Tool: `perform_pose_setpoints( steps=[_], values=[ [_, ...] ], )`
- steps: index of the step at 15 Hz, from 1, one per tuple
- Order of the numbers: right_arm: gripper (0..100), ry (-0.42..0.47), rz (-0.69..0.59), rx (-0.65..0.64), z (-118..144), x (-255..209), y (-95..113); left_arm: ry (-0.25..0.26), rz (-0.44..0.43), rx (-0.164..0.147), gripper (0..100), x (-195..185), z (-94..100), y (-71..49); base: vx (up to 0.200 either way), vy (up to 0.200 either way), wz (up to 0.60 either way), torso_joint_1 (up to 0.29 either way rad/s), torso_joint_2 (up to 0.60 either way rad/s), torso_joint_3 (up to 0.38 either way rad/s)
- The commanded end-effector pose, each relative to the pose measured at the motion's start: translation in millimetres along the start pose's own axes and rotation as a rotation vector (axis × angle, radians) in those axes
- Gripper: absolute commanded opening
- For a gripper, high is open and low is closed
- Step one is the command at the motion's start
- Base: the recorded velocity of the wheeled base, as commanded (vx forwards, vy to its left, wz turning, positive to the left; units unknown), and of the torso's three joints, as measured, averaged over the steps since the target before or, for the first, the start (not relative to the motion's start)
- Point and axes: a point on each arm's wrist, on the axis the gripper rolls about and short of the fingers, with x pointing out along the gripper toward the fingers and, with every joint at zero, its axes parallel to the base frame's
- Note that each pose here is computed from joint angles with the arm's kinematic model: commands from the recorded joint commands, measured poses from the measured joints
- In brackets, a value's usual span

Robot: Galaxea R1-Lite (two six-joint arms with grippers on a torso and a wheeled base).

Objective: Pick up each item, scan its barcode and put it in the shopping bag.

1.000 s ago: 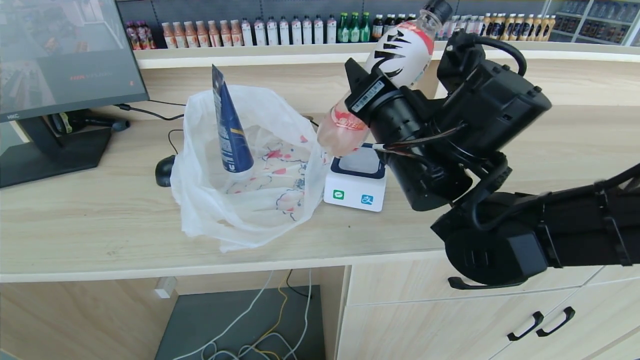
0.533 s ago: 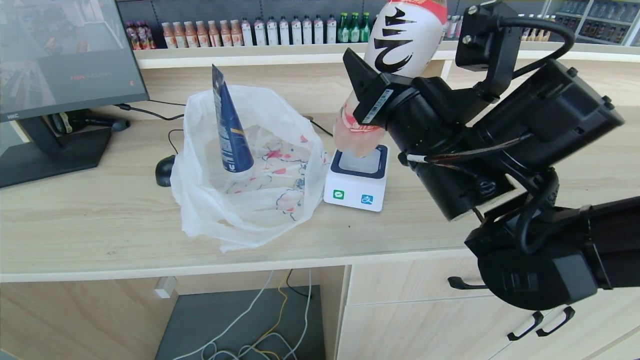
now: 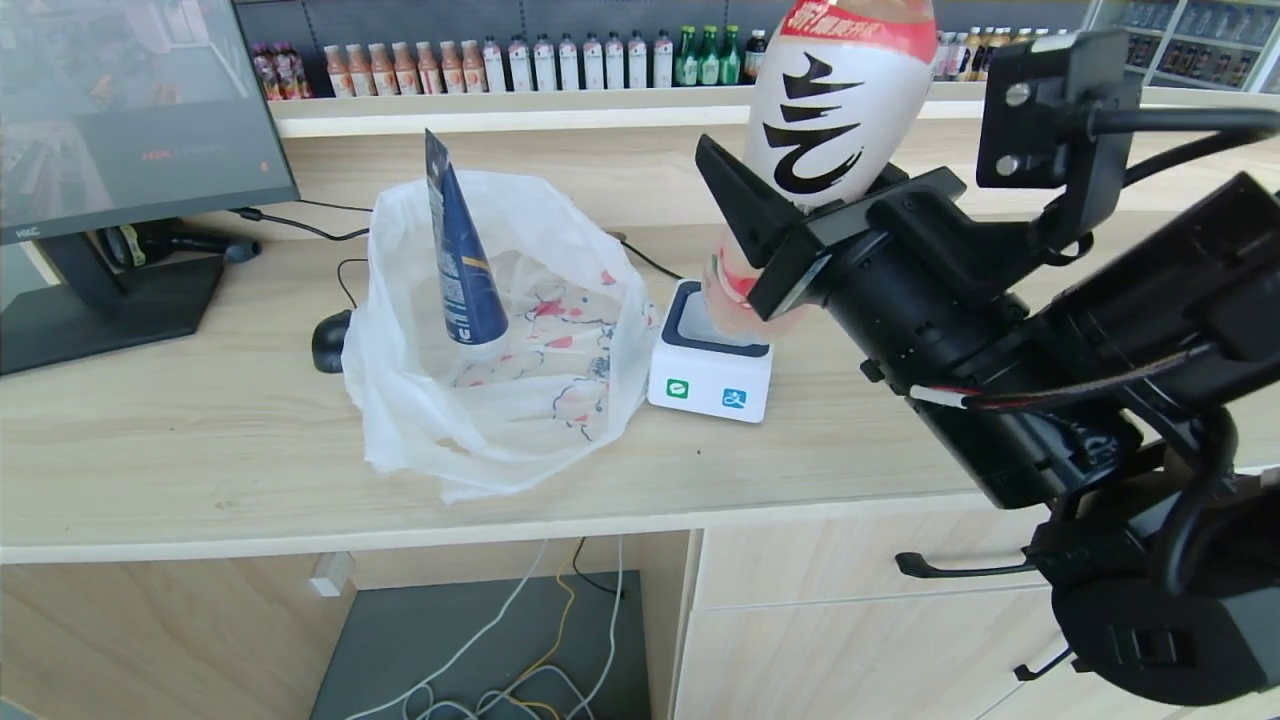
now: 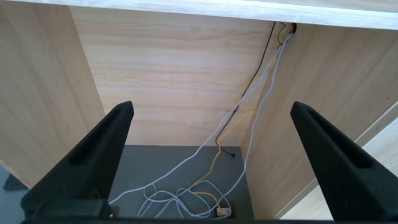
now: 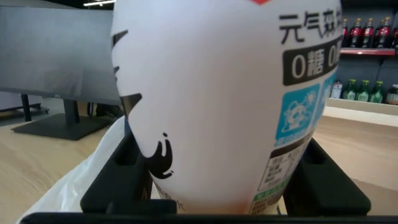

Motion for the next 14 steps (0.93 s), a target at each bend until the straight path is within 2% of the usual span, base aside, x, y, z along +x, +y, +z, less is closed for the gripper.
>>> perform_pose_setpoints(
  steps=[1, 8, 10, 14],
  values=[
    [0, 0.038, 0.037, -0.038, -13.5, -14.5, -1.4, 0.001, 0.001, -0.001, 100, 0.1, 0.0, 0.0, 0.0, 0.0, 0.0, 0.0, 0.0, 0.0],
    [0, 0.042, -0.015, -0.024, -25.7, -16.7, -16.6, 0.001, 0.001, -0.004, 100, 0.1, 0.0, 0.0, 0.0, 0.0, 0.0, 0.0, 0.0, 0.0],
    [0, 0.07, -0.013, -0.027, -33.1, -23.5, -16.7, 0.001, 0.001, -0.004, 100, 0.1, 0.0, 0.0, 0.0, 0.2, 0.0, 0.002, 0.0, 0.005],
    [0, 0.071, -0.017, -0.014, -32.9, -23.8, -17.8, 0.001, 0.001, -0.004, 100, 0.1, 0.0, 0.0, 0.0, 0.2, 0.0, 0.015, 0.01, 0.001]
  ],
)
